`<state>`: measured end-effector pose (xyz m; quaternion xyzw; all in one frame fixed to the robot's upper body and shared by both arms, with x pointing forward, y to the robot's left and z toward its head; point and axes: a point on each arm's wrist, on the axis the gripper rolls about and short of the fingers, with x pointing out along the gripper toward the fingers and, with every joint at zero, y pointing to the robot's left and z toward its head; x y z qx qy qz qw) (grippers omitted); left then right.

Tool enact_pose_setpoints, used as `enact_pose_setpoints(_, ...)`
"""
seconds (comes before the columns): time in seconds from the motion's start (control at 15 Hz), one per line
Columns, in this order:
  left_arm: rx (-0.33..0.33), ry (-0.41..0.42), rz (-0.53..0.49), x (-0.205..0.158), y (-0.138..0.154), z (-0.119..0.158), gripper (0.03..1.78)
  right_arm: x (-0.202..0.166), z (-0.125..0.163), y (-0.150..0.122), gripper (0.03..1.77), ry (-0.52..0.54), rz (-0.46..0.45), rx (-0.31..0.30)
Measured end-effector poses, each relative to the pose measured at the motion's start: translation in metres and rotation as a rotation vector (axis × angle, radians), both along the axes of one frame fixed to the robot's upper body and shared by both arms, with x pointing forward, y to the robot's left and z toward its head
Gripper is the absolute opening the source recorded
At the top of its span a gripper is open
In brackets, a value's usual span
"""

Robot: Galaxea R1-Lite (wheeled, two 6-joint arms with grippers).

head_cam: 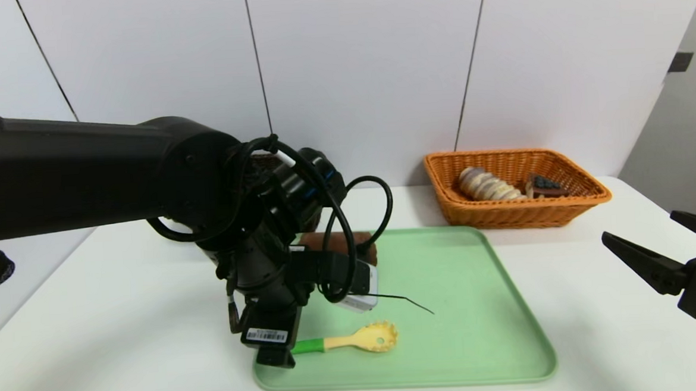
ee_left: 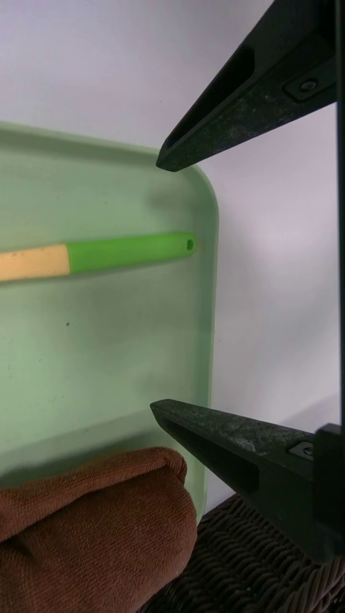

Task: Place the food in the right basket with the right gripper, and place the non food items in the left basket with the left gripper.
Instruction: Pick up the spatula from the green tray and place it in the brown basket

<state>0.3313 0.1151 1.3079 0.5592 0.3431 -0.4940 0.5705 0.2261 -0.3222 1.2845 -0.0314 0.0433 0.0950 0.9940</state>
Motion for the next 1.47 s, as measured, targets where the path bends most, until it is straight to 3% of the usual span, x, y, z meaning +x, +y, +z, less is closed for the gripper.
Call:
enact_pose_setpoints(0.27,-0.005,0.014,0.045,-0.006,-0.003,0.0,1.69,0.0,0.001,0.001,1.69,-0.007,0.008,-0.004)
enact_pose_setpoints(1.0,-0.036,-0.003,0.034,-0.01,-0.034,-0.014,1.69,-0.004,0.002,0.001,1.69,-0.016,0.018,0.001)
enact_pose_setpoints(1.47,-0.08,0.077,0.039,-0.01,-0.048,-0.027,1.69,-0.004,0.004,0.001,1.7,-0.028,0.023,0.002)
